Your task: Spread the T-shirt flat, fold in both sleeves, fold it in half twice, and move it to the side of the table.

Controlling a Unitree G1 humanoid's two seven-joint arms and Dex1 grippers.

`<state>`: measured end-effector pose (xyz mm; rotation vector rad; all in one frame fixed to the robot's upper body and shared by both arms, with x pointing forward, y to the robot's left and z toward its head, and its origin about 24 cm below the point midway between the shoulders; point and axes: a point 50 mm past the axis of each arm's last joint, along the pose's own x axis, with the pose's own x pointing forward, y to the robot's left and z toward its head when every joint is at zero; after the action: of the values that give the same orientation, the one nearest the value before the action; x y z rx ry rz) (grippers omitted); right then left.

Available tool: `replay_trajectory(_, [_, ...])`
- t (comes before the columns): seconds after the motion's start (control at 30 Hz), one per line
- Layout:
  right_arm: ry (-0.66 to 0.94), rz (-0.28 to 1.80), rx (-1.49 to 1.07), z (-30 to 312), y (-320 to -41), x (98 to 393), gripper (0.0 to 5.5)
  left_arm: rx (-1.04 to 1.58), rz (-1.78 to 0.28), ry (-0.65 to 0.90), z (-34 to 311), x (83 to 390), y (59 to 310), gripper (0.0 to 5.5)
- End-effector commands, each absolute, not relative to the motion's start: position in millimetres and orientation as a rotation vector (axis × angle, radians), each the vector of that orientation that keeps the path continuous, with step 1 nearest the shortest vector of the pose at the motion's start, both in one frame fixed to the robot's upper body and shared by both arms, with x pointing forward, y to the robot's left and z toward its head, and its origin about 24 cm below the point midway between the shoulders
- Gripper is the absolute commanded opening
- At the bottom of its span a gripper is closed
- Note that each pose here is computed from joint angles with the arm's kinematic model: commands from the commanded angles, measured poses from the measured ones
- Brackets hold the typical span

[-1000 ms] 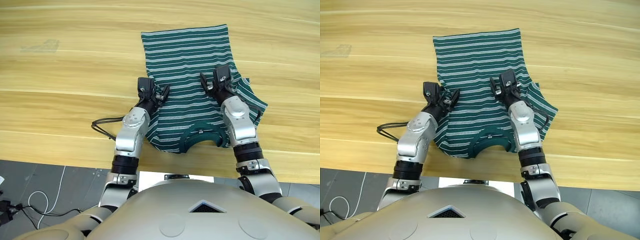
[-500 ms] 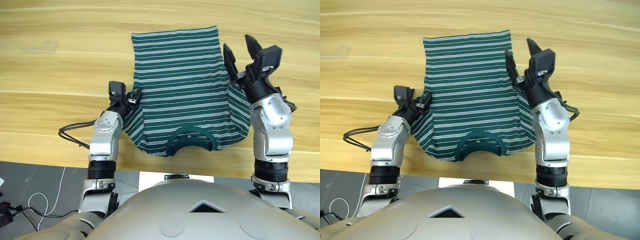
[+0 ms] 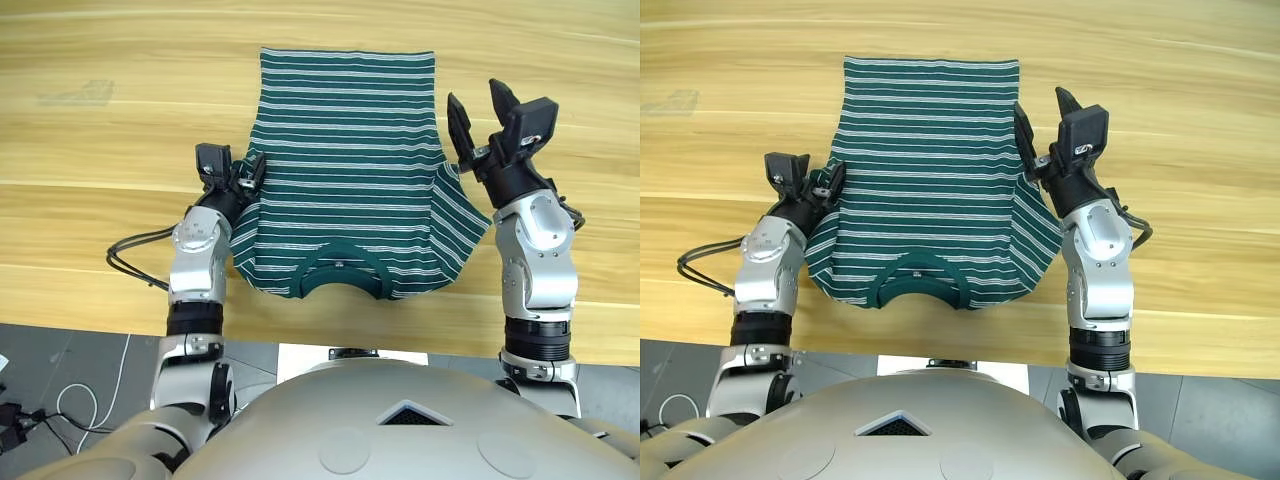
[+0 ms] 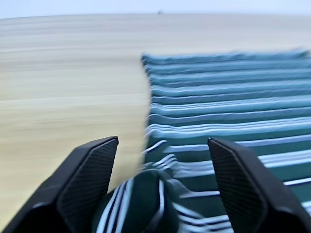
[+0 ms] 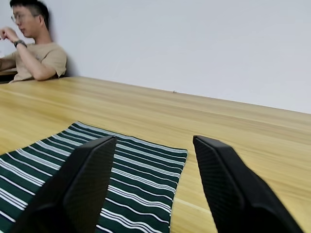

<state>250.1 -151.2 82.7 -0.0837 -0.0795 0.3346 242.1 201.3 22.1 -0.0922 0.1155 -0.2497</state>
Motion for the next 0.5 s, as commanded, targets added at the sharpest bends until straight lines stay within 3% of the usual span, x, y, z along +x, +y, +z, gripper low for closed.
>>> replay_trajectory(0.03, [-0.144,0.292,-0.237,76,-153,245,2.93,-0.013,-0.287,-0.455,121,201,213,3.44])
replay_trajectory(0.1, [-0.192,0.261,-0.332,74,-156,238,2.93,0.211,-0.206,-0.575,147,185,229,3.44])
replay_trajectory(0.13, [-0.215,0.255,-0.371,73,-158,235,2.93,0.357,-0.125,-0.530,146,181,245,3.44])
replay_trajectory(0.17, [-0.237,0.244,-0.409,73,-160,231,2.93,0.487,-0.059,-0.450,141,178,260,3.44])
replay_trajectory(0.27, [-0.256,0.201,-0.519,68,-172,221,2.93,0.973,0.025,0.044,83,150,302,3.44])
replay_trajectory(0.37, [-0.230,0.174,-0.558,66,-186,218,2.93,1.283,-0.132,0.247,52,120,306,3.44])
replay_trajectory(0.5, [-0.231,0.164,-0.596,70,-194,221,2.93,1.344,-0.426,0.369,21,98,283,3.44])
